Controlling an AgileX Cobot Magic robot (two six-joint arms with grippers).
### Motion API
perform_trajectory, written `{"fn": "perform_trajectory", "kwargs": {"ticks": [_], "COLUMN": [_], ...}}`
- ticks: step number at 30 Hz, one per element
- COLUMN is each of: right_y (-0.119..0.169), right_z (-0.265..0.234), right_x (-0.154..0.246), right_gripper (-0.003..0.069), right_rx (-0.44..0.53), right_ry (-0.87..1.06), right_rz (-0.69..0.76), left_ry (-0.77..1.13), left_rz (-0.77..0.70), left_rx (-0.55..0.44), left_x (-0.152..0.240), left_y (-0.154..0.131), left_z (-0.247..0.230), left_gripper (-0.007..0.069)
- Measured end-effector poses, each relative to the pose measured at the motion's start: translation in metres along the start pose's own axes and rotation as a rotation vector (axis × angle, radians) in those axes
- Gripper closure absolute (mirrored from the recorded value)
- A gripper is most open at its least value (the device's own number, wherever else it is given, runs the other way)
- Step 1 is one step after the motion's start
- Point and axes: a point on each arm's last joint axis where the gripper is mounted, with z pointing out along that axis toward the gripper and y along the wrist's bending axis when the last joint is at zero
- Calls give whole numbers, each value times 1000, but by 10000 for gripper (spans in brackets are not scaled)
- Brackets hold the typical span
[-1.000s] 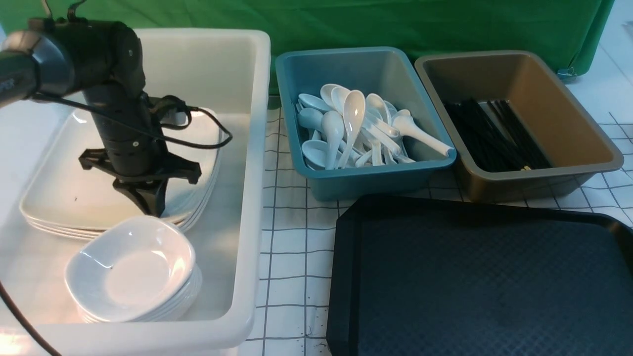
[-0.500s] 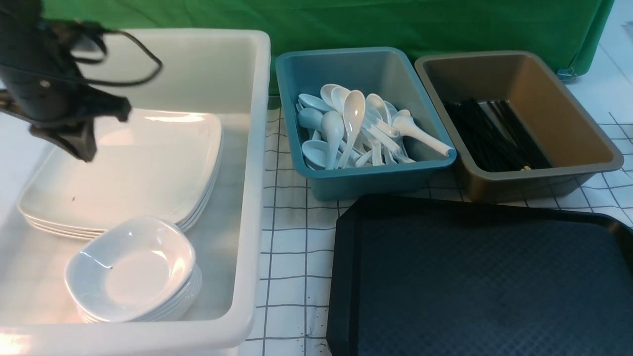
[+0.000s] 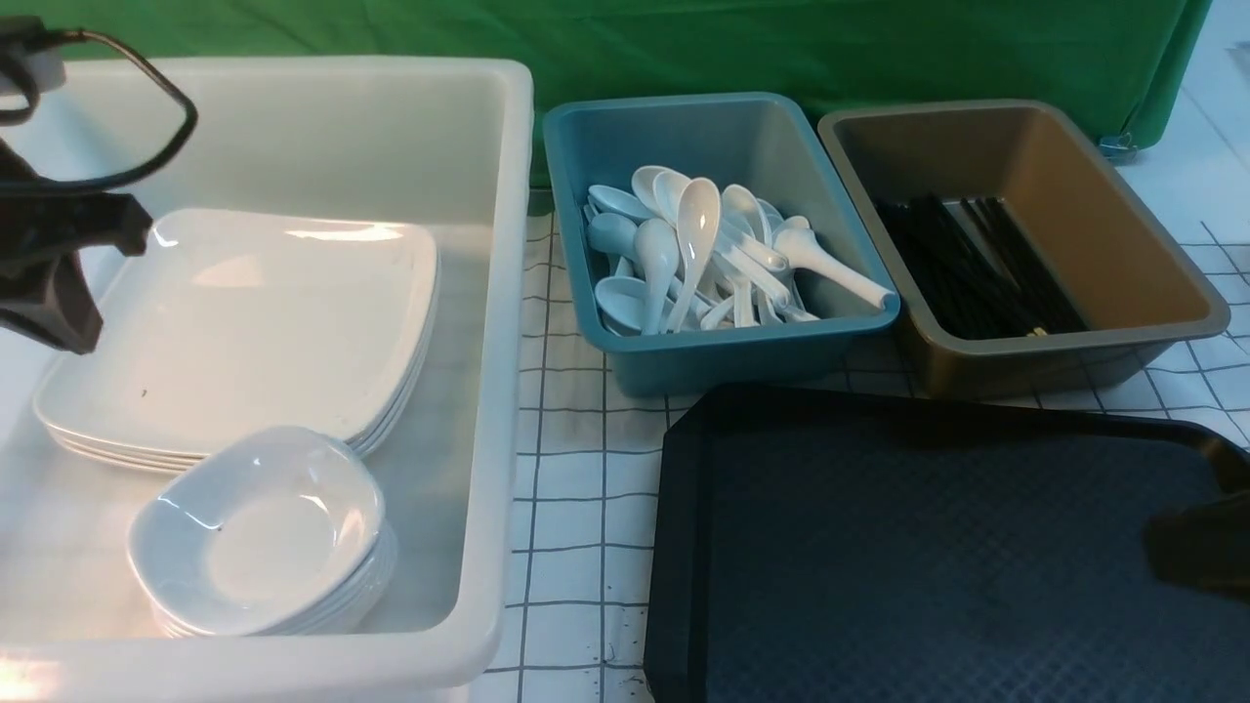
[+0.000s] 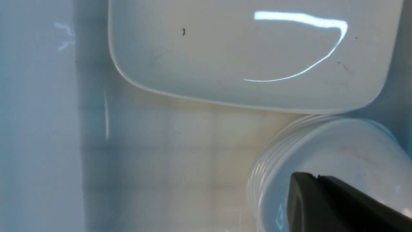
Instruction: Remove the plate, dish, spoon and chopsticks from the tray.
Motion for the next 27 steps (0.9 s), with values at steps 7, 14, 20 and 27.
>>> {"fn": "perform_trajectory", "kwargs": {"ticks": [7,14,20,27], "right_y": [31,55,56,31], "right_z": [-37,-99,-106,-60], "right_x": [17,56,89,94], "right_gripper": [629,629,629,629], "right_rx": [-34,37,114,179], "right_ry": [-124,-457,-810,-946], "right_rz": [-120,-214,-200,-72], "left_ry": [-1,-20,-31,-32], "left_rz": [20,24,18,18], "left_rx": [-19,-31,-17,-17], "left_x": [0,-2,-3,-3], "left_y": [2,3,2,1], "left_z": [0,0,0,0], "left_gripper": [584,584,584,584]}}
